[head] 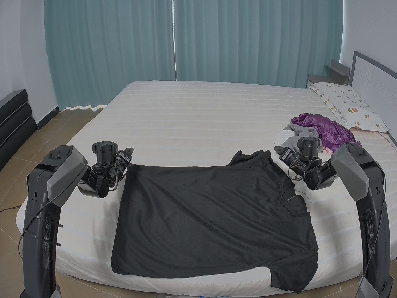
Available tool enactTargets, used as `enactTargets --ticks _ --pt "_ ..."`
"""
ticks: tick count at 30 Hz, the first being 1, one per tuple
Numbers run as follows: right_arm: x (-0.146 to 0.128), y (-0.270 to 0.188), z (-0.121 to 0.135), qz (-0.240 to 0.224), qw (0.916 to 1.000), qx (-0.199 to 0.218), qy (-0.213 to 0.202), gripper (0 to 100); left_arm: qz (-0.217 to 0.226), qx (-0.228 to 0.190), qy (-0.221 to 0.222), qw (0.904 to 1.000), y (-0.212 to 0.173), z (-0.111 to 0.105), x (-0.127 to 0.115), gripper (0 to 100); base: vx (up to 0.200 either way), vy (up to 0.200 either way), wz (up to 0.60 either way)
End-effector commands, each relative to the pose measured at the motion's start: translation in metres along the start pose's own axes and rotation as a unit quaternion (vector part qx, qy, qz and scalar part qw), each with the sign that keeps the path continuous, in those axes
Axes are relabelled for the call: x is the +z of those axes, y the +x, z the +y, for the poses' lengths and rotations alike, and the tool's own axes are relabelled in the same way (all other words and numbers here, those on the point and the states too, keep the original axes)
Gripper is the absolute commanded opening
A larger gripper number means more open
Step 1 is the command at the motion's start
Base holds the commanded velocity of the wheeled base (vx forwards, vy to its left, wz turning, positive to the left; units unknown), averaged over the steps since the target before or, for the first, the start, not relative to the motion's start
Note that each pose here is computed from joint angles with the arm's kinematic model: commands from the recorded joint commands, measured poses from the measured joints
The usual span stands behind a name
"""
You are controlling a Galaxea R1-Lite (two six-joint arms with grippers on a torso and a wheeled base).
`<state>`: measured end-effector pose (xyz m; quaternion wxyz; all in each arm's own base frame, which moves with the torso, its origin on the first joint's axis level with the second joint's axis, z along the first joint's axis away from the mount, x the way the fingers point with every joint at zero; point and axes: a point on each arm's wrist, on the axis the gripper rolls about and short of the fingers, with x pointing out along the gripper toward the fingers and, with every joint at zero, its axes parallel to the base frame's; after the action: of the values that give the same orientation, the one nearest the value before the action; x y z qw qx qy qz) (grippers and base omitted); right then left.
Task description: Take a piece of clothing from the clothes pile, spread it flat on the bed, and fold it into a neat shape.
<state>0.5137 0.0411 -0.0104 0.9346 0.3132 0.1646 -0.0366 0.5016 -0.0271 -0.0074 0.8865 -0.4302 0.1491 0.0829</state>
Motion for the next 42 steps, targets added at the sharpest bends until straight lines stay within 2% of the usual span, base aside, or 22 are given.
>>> enactTargets --ticks 1,7,14,15,23,30,35,38,42 --pt "-0.012 0.004 -0.005 0.010 0.9999 -0.004 -0.003 100 0.000 0.001 0.000 1.0000 0.001 0.001 -0.001 100 0.000 0.000 0.00" --pt "-0.029 0.005 0.006 0.027 0.9995 0.007 -0.014 100 0.001 0.001 0.000 1.0000 0.001 0.002 -0.002 100 0.000 0.000 0.00" --pt "-0.046 0.010 -0.003 0.044 0.9982 -0.003 -0.042 100 0.000 0.001 0.000 1.0000 0.001 0.002 -0.001 100 0.000 0.000 0.00" --pt "-0.048 0.012 -0.005 0.043 0.9981 -0.004 -0.044 0 0.000 0.001 0.000 1.0000 0.001 0.002 -0.001 100 0.000 0.000 0.00" --pt "-0.038 0.016 -0.008 0.026 0.9989 -0.007 -0.039 0 -0.001 0.000 0.000 1.0000 0.001 0.001 -0.001 100 0.000 0.000 0.00" --pt "-0.018 0.016 -0.017 -0.005 0.9996 -0.007 -0.027 0 -0.002 -0.001 0.002 1.0000 0.002 0.000 0.000 100 0.000 0.000 0.00" --pt "-0.015 0.014 -0.021 -0.013 0.9996 -0.007 -0.025 0 -0.007 -0.014 0.004 0.9999 0.007 -0.006 0.002 100 0.000 0.000 0.00" --pt "-0.019 0.014 -0.022 -0.007 0.9996 -0.009 -0.025 0 -0.016 -0.026 0.022 0.9993 0.016 -0.010 0.003 100 0.000 0.000 0.00" --pt "-0.020 0.013 -0.020 -0.007 0.9996 -0.008 -0.026 0 0.000 -0.010 0.090 0.9959 0.029 0.005 -0.013 100 0.000 0.000 0.00"
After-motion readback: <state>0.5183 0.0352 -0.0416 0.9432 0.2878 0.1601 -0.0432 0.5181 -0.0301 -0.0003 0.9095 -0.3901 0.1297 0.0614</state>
